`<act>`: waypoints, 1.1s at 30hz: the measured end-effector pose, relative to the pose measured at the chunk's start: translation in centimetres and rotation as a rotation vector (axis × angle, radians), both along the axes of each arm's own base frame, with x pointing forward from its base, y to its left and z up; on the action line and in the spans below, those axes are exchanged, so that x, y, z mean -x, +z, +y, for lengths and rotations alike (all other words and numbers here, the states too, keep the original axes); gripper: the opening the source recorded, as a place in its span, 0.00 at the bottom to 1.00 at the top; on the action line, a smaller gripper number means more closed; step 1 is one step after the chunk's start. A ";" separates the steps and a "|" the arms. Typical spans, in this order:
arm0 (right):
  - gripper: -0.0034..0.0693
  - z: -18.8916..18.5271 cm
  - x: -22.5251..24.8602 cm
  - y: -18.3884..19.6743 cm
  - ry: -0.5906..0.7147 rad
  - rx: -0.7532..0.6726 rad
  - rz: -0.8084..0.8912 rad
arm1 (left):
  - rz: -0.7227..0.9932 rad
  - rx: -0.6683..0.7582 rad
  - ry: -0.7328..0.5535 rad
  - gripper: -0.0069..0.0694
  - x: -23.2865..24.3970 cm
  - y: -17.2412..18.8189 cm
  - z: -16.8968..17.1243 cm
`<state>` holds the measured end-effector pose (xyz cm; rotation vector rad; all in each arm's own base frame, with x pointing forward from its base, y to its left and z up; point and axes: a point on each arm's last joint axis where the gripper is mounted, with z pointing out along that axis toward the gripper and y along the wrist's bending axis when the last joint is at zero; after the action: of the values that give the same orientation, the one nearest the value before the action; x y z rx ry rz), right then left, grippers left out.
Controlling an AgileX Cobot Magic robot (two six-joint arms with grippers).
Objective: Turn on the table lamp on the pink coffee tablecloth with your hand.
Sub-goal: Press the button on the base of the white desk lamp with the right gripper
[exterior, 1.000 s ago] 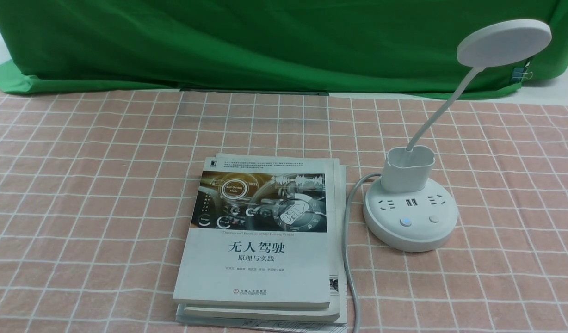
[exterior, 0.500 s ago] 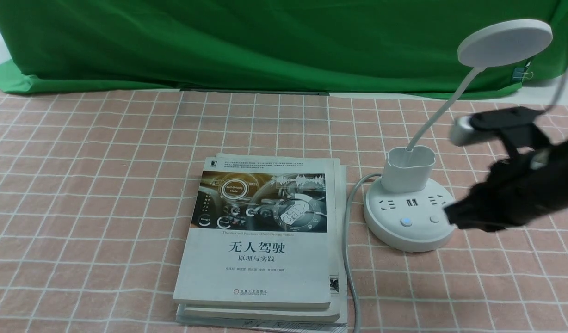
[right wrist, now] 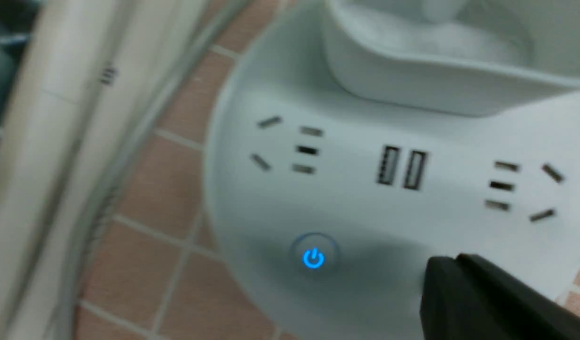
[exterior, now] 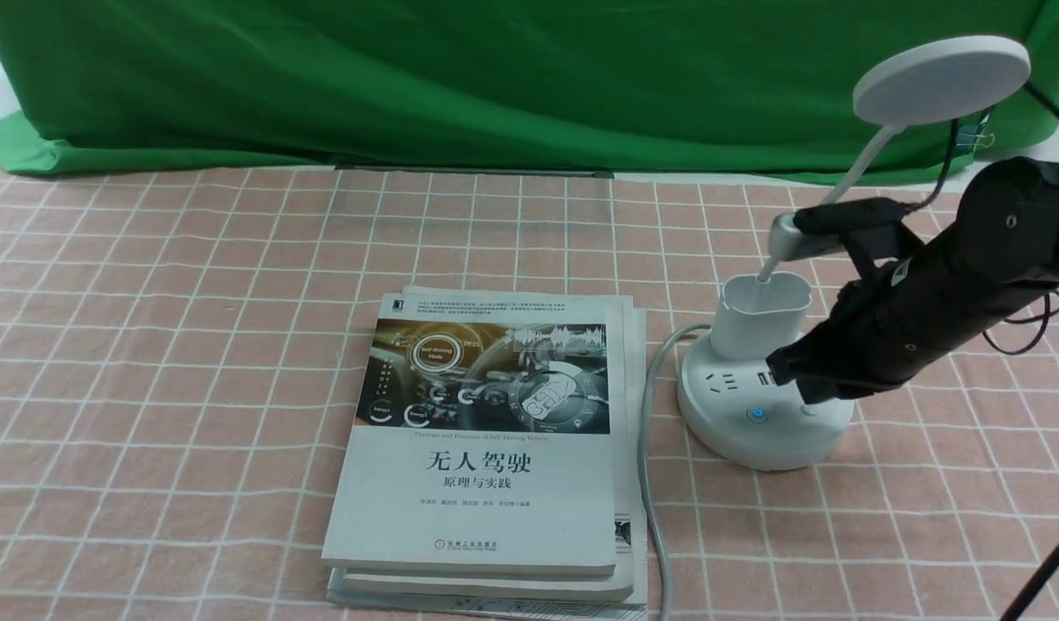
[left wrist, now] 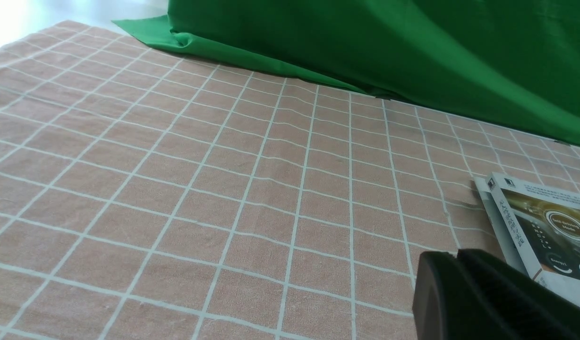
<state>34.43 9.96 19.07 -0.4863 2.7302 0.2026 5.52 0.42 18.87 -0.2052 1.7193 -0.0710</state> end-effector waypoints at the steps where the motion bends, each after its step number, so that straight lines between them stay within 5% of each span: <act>1: 0.09 0.0 0.0 -0.1 -0.001 0.001 0.002 | 0.000 0.000 0.000 0.11 0.0 0.0 0.0; 33: 0.09 0.1 -0.7 0.2 -0.007 -0.010 -0.034 | 0.000 -0.001 0.000 0.11 0.0 0.0 0.0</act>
<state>35.12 10.03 19.26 -0.4726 2.6958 0.2039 5.52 0.42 18.87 -0.2042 1.7194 -0.0701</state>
